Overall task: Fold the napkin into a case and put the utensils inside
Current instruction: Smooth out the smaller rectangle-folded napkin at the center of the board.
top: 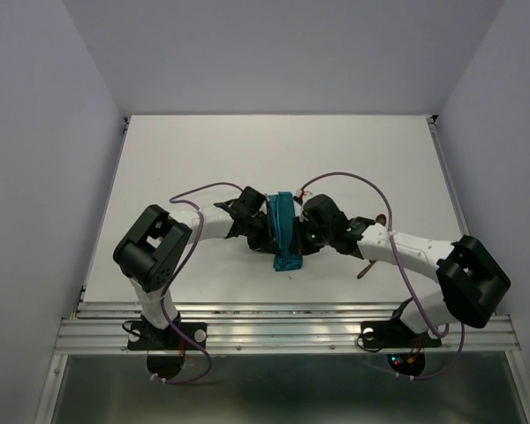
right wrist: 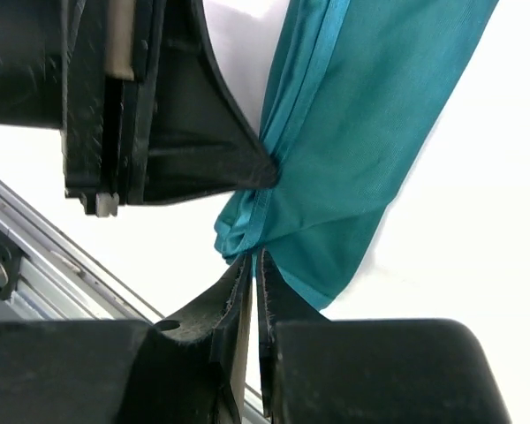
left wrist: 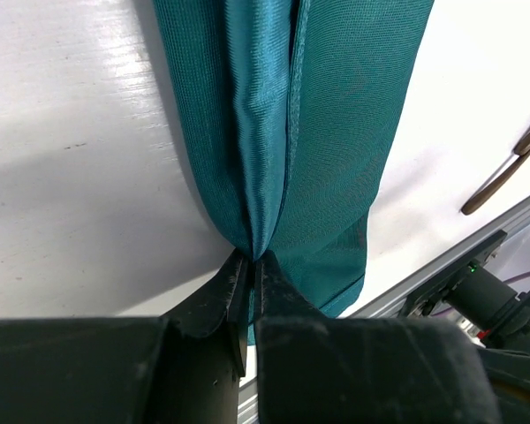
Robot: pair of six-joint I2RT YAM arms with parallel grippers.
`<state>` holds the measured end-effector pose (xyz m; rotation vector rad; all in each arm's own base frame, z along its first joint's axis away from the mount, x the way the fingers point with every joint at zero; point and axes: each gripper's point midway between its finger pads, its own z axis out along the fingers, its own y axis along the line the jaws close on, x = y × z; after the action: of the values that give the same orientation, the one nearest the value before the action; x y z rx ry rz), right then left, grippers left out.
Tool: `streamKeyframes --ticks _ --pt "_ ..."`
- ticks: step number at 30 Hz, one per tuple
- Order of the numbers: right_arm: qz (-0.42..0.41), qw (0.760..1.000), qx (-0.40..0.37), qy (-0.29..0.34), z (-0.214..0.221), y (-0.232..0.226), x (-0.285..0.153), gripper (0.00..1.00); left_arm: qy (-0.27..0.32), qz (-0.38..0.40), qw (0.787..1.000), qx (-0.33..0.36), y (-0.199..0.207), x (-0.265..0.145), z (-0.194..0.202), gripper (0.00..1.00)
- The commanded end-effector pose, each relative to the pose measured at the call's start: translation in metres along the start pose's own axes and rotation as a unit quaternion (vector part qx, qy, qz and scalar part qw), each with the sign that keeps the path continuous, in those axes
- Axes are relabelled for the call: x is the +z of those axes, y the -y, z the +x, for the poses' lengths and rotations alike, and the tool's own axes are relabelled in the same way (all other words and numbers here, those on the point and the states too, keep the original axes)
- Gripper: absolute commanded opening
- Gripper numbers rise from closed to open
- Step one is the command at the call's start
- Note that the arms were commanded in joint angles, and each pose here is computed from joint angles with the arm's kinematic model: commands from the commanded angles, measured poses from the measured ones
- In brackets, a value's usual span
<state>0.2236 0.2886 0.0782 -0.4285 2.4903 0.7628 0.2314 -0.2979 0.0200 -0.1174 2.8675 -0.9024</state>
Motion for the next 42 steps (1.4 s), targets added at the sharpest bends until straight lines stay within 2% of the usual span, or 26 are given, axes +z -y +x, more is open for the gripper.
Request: streamKeyframes --ticks 1,11,15,18,20,27,29,34,42 --pt "-0.004 1.0 0.016 -0.018 0.022 -0.003 -0.002 0.11 -0.002 -0.011 1.0 -0.002 -0.006 0.002 0.005 0.08" --pt "-0.017 0.998 0.026 -0.062 0.062 0.0 0.028 0.1 0.003 -0.007 1.0 -0.005 -0.003 -0.001 0.005 0.11" --pt "-0.008 0.997 0.025 -0.067 0.068 0.006 0.031 0.09 0.003 -0.003 1.0 -0.004 -0.002 -0.005 0.006 0.24" --pt "0.002 0.998 0.016 -0.067 0.065 0.007 0.029 0.08 0.008 -0.001 1.0 0.0 0.0 -0.011 0.007 0.27" --pt "0.002 0.998 0.01 -0.061 0.059 0.006 0.026 0.07 0.013 -0.004 1.0 0.002 -0.001 -0.013 0.006 0.27" --pt "0.012 0.999 0.018 0.046 0.007 -0.005 -0.004 0.11 0.005 -0.008 1.0 0.004 -0.004 -0.007 0.007 0.22" --pt "0.017 0.998 0.022 0.056 0.001 -0.006 -0.005 0.12 0.007 -0.008 1.0 0.004 -0.004 -0.008 0.006 0.21" --pt "0.013 0.999 0.024 0.033 0.004 -0.009 0.007 0.11 0.007 -0.008 1.0 0.004 -0.003 -0.008 0.006 0.2" --pt "-0.003 0.999 0.015 -0.034 0.04 -0.003 0.025 0.1 0.006 -0.006 1.0 0.004 -0.002 -0.007 0.005 0.21"
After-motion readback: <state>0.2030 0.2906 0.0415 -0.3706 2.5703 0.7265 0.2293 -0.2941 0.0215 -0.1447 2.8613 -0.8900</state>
